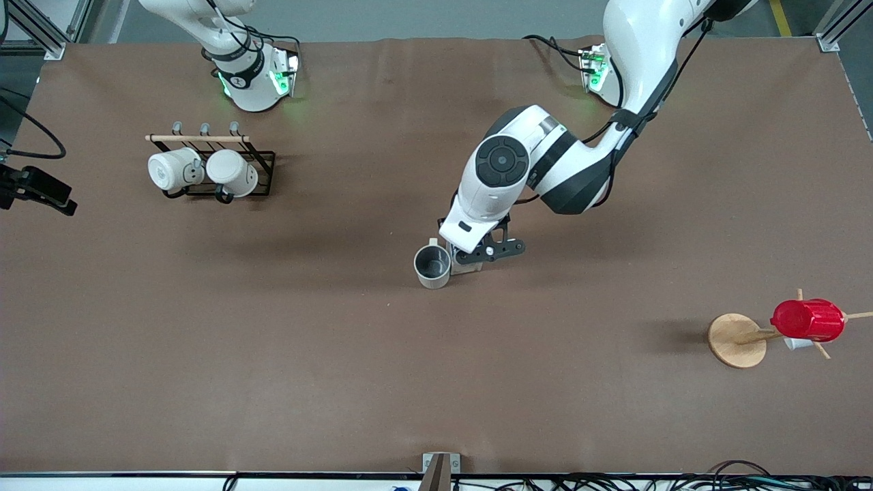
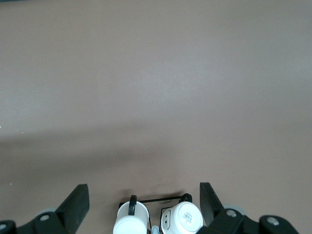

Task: Place cup and milk on table
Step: 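Lower the milk carton beside the mug with the left gripper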

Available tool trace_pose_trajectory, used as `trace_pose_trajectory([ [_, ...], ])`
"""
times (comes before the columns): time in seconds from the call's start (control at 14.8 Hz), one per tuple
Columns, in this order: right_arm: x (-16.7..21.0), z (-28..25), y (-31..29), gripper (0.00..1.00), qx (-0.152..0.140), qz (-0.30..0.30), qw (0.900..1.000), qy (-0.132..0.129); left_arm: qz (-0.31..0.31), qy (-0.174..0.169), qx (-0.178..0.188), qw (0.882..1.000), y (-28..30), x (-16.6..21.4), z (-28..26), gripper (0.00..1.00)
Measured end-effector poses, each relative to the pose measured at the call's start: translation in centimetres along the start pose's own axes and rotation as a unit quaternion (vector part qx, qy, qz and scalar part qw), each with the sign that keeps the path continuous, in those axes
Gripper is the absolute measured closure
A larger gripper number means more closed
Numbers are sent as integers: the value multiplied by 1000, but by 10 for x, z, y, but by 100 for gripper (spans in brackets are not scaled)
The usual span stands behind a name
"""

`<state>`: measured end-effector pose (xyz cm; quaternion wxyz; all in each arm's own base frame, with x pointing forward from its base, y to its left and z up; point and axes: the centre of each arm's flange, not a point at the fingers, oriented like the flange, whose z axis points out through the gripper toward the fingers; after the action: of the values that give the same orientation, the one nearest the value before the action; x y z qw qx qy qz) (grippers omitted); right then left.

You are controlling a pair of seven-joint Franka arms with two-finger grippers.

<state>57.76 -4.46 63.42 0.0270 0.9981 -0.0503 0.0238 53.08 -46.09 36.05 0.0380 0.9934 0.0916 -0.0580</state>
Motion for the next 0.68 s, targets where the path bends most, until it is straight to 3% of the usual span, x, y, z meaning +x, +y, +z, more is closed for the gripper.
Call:
trace_pose_trajectory([
  [0.34, -3, -4, -10, 0, 1, 50, 999, -9, 19, 37, 25, 999, -4, 7, 1, 2],
  [0.68, -4, -3, -7, 0, 18, 46, 999, -13, 15, 55, 19, 998, -6, 16, -20, 0],
])
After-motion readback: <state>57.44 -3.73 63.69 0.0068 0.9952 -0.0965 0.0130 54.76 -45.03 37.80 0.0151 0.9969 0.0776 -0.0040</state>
